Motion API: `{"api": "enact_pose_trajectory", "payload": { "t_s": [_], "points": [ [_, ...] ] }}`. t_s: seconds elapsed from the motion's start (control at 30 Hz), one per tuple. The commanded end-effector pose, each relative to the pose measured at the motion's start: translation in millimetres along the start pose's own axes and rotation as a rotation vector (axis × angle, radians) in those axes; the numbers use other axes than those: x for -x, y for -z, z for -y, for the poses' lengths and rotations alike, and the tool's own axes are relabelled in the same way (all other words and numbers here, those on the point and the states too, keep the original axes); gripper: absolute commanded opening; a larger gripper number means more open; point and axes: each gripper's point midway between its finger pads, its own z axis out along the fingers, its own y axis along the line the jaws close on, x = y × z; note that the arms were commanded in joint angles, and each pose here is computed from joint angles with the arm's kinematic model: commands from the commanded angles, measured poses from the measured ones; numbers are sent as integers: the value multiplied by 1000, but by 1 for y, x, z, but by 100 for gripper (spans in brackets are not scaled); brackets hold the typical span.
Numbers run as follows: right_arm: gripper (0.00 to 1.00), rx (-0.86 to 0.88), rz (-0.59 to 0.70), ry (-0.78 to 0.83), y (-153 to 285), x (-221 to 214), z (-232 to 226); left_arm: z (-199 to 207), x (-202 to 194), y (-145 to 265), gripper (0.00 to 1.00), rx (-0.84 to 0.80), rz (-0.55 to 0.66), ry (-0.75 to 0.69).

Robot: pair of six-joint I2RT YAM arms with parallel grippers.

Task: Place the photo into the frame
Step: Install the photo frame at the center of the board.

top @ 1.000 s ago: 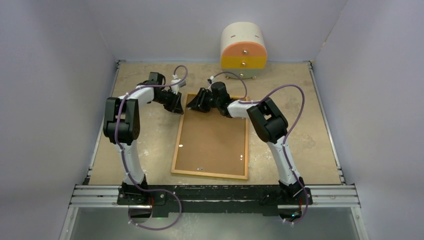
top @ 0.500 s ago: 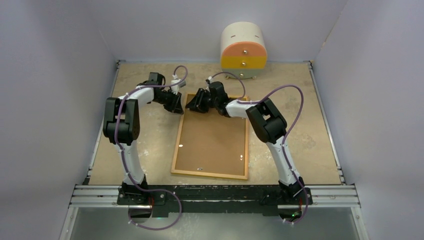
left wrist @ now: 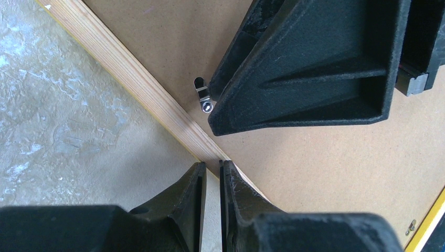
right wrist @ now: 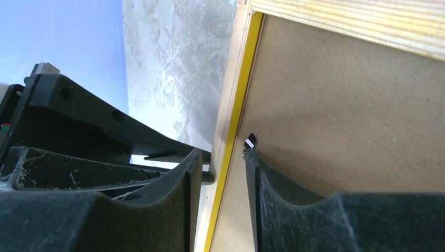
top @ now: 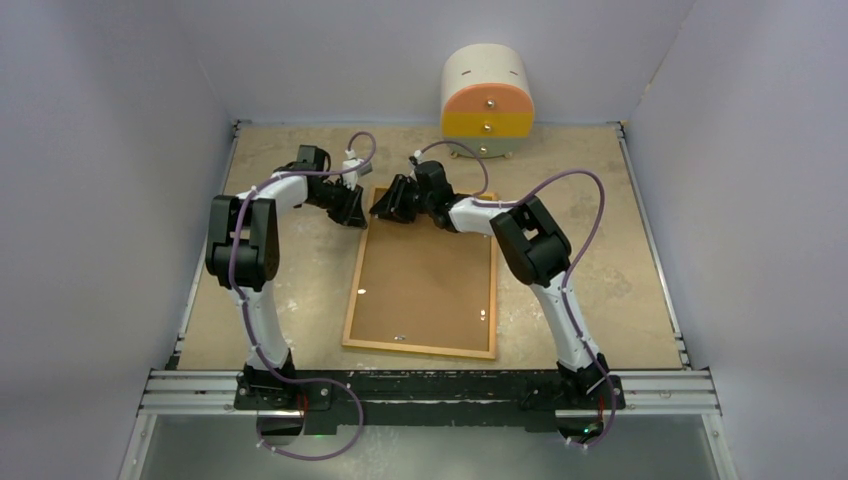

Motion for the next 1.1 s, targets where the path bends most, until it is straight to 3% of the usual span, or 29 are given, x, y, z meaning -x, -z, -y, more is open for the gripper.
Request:
{"api": "enact_pose_trajectory", "payload": {
  "t_s": [0.0, 0.6, 0.87, 1.07],
  "points": [
    [39, -36, 14, -5, -12, 0, 17, 10, -23, -5, 17, -27, -64, 3],
    [32, 93, -150, 49, -9, -18, -4, 11, -28, -4, 16, -29, -77, -7],
    [40, 45, -116, 146, 4, 20, -1, 11, -28, -2, 16, -26, -80, -12],
    [40, 54, -149, 175, -3, 18, 3, 12, -29, -2, 15, -26, -81, -11]
  ]
}}
